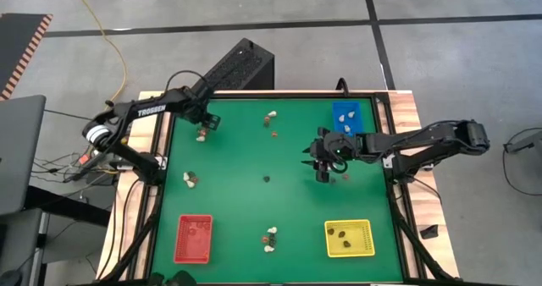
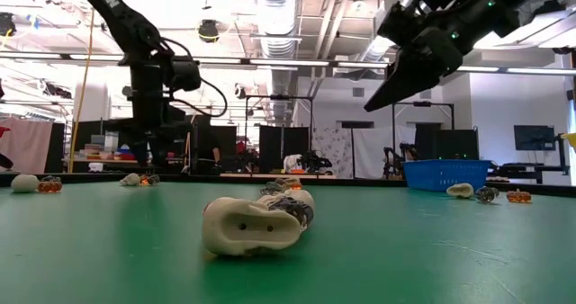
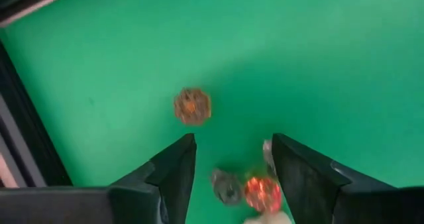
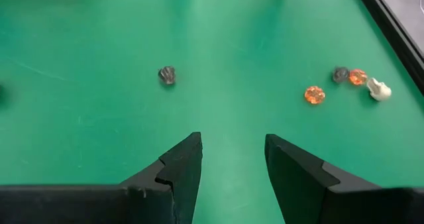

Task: Sort Halloween decoration
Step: Put the orange pumpkin toy into the red bin

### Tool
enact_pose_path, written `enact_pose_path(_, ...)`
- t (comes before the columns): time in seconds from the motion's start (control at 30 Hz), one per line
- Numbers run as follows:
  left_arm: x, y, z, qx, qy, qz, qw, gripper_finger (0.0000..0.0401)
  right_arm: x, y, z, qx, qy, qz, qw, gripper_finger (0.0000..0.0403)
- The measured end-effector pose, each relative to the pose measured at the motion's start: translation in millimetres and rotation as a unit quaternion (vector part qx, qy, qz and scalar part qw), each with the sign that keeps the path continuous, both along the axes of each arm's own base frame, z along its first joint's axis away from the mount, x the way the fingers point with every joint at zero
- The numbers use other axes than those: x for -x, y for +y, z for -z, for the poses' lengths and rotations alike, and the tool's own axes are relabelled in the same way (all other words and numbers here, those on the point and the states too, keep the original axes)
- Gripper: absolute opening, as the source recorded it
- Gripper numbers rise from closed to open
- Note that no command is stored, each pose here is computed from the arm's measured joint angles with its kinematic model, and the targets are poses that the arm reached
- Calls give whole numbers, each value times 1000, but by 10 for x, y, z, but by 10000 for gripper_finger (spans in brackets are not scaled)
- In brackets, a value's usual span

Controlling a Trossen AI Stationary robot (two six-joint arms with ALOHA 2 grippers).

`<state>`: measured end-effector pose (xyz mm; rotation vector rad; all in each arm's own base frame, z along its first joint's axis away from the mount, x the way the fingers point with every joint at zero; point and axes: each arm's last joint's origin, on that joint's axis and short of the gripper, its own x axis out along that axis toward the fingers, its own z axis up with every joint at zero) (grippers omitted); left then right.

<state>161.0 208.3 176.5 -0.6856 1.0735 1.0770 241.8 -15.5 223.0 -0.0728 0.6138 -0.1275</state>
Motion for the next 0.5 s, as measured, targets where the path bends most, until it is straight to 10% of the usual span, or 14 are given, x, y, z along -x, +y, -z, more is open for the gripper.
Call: enact_pose_path(0.5,123,244,214,23,-9,-29,999,190,4,22,-2,-10,0,-10,1000,195)
